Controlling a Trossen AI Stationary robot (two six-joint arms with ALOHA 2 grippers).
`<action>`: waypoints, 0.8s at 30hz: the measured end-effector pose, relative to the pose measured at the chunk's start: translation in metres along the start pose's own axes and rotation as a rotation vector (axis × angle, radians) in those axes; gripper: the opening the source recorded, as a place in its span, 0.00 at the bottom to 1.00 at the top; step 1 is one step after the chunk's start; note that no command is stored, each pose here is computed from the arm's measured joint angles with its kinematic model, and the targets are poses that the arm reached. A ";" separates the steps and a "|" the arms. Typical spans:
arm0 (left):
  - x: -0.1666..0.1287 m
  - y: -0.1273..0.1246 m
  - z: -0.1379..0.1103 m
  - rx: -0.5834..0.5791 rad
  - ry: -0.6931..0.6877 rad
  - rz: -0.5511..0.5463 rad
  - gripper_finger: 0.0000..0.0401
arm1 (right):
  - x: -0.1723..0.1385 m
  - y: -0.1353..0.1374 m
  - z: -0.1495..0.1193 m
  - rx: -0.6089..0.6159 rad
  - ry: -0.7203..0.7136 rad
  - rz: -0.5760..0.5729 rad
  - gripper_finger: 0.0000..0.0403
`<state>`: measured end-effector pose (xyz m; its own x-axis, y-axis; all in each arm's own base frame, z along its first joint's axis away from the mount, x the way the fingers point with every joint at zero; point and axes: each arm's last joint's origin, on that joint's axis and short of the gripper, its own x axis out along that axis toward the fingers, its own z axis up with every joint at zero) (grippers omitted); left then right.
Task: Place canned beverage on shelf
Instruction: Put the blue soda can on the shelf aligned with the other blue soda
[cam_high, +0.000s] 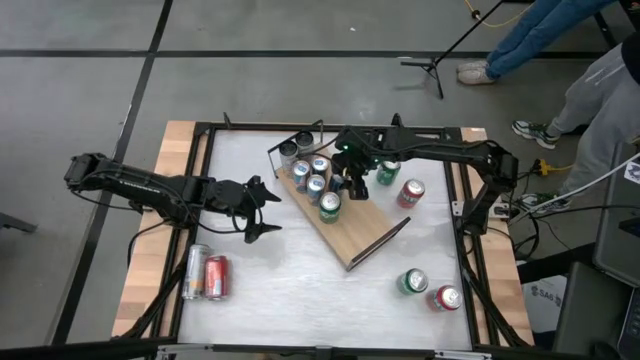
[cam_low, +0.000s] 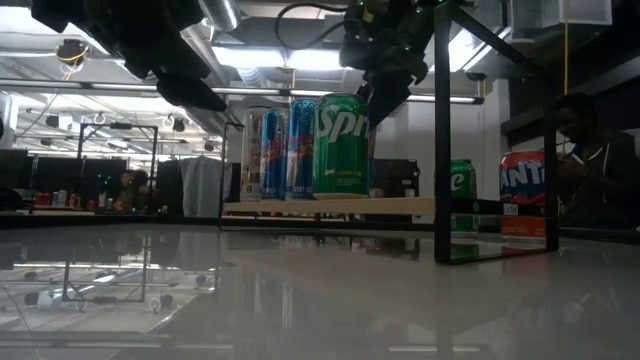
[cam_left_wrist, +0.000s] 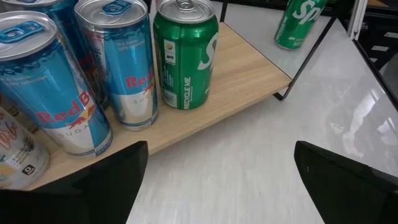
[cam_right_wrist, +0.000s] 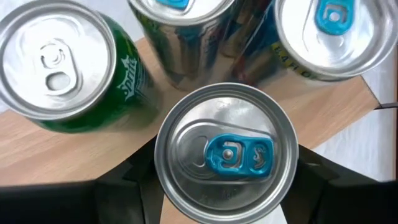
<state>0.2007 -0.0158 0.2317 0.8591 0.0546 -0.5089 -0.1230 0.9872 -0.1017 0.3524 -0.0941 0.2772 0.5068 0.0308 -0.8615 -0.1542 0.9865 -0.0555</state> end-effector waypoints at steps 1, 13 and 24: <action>0.000 0.000 0.000 0.000 0.000 0.000 0.98 | 0.000 0.000 0.000 0.000 -0.004 -0.002 0.55; 0.000 0.000 0.000 0.001 0.000 0.000 0.98 | 0.000 0.000 0.001 -0.001 -0.006 -0.003 0.55; 0.000 0.000 0.000 0.002 0.001 0.001 0.98 | 0.002 -0.001 0.002 0.001 -0.019 -0.008 0.55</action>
<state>0.2008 -0.0157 0.2315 0.8587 0.0550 -0.5095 -0.1226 0.9874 -0.1000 0.3556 -0.0951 0.2764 0.5240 0.0262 -0.8513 -0.1493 0.9869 -0.0615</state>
